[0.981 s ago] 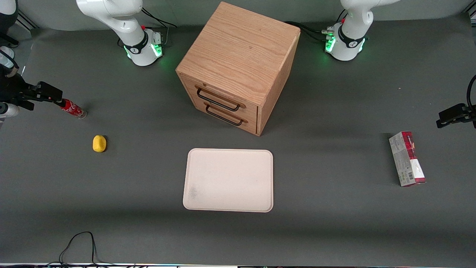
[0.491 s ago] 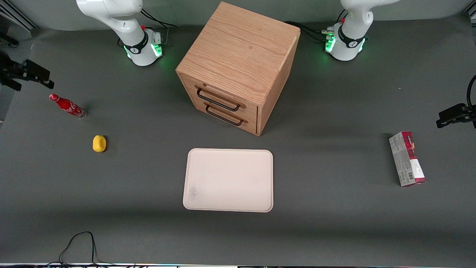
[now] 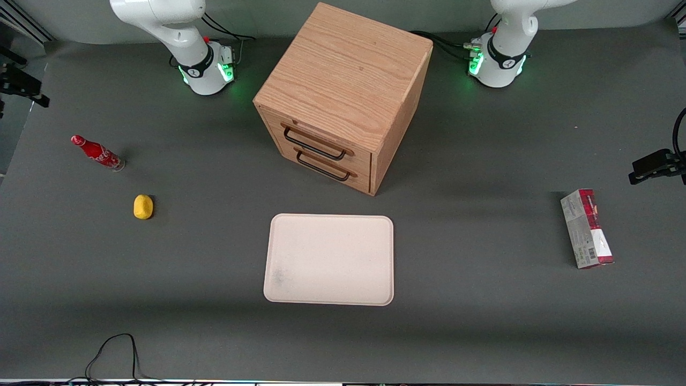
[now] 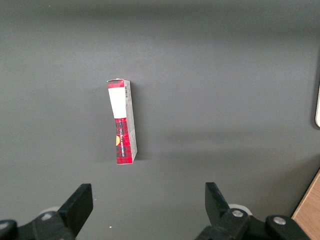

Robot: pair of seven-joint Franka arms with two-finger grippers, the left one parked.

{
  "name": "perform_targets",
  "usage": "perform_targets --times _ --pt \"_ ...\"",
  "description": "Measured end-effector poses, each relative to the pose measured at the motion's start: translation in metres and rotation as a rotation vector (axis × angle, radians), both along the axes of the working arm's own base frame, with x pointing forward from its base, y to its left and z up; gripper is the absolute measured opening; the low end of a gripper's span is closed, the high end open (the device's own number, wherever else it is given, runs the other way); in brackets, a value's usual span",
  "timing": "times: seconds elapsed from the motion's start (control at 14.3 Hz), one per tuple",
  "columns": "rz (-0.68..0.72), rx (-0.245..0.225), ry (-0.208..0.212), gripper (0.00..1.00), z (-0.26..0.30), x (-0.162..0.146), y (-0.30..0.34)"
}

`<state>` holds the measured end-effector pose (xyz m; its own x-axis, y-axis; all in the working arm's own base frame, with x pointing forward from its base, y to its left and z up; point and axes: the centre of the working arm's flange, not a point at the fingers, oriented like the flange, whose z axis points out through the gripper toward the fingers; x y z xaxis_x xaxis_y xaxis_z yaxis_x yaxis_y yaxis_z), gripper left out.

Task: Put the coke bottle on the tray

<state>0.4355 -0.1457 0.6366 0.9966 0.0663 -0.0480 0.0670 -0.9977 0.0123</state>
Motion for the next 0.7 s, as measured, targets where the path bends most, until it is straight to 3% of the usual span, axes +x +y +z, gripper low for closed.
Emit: perform_targets --times 0.21,0.42,0.7 --pt "0.025 0.018 -0.007 1.00 -0.008 -0.019 -0.062" --pt "0.038 0.004 -0.016 1.00 -0.021 -0.040 -0.112" --pt "0.044 0.029 -0.012 1.00 -0.046 -0.072 -0.119"
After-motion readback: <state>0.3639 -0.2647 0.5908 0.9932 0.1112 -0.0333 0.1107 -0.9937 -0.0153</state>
